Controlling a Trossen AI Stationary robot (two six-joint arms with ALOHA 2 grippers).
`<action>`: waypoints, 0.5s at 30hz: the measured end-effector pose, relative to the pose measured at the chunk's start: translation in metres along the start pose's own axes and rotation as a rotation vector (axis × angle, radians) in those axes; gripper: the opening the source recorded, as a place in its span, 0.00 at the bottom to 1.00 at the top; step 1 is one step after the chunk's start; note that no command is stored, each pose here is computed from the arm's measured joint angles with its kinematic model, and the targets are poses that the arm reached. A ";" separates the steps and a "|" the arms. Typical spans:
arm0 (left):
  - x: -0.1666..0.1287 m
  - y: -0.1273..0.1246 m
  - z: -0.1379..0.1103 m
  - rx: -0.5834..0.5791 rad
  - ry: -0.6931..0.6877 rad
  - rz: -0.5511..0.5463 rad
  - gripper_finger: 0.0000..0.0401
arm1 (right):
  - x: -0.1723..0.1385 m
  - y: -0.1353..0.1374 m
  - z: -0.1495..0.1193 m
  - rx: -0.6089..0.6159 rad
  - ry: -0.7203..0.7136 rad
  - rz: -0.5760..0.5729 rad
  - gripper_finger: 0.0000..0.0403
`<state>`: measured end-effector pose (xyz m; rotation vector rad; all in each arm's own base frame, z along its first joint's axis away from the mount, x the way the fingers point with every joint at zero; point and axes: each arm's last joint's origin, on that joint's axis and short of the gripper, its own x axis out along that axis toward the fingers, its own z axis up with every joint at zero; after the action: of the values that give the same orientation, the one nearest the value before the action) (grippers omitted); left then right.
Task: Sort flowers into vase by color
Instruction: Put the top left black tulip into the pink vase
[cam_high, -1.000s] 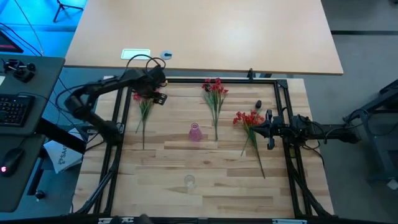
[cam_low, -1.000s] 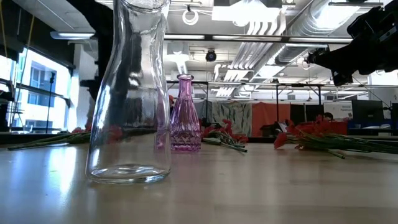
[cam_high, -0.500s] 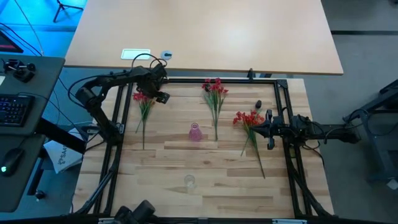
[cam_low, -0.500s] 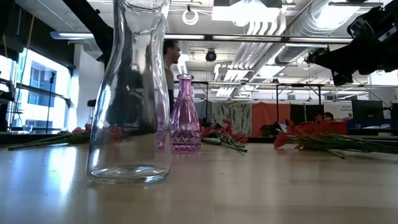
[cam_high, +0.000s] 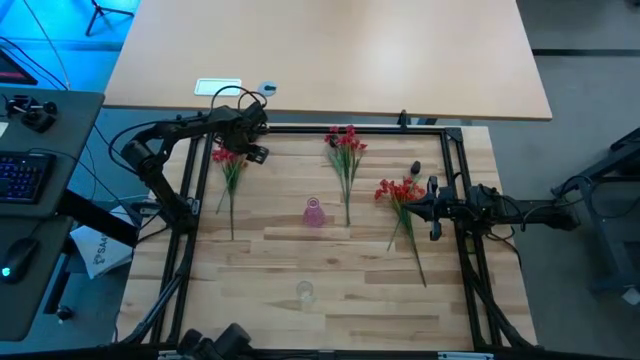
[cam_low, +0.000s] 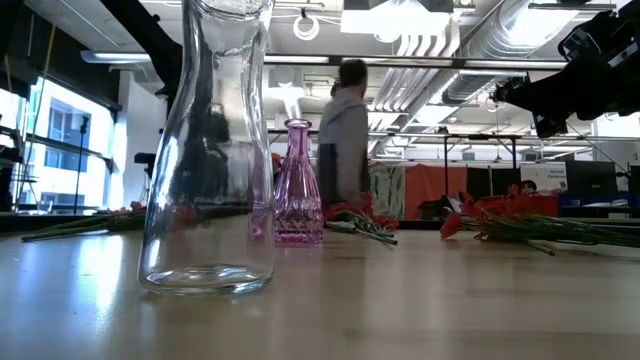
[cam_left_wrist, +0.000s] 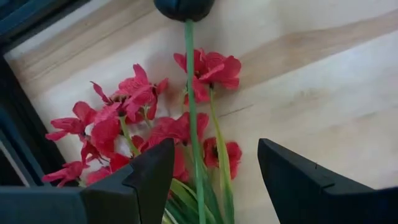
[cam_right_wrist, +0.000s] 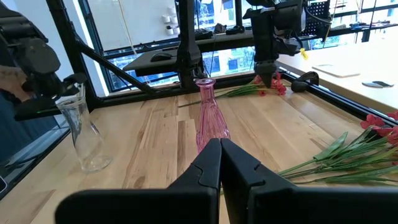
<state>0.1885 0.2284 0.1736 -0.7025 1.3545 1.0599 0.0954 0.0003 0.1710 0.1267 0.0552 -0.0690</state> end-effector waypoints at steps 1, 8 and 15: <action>0.000 0.000 0.000 -0.004 -0.005 0.000 0.54 | 0.000 0.000 0.000 0.000 0.000 0.000 0.00; 0.001 0.003 0.006 -0.081 -0.048 0.011 0.42 | 0.000 0.000 0.000 0.000 0.000 0.000 0.00; 0.004 0.006 0.006 -0.072 -0.032 0.019 0.33 | 0.000 0.000 0.000 0.000 0.000 0.000 0.00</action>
<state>0.1854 0.2366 0.1717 -0.7240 1.3025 1.1352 0.0954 0.0003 0.1711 0.1265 0.0554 -0.0690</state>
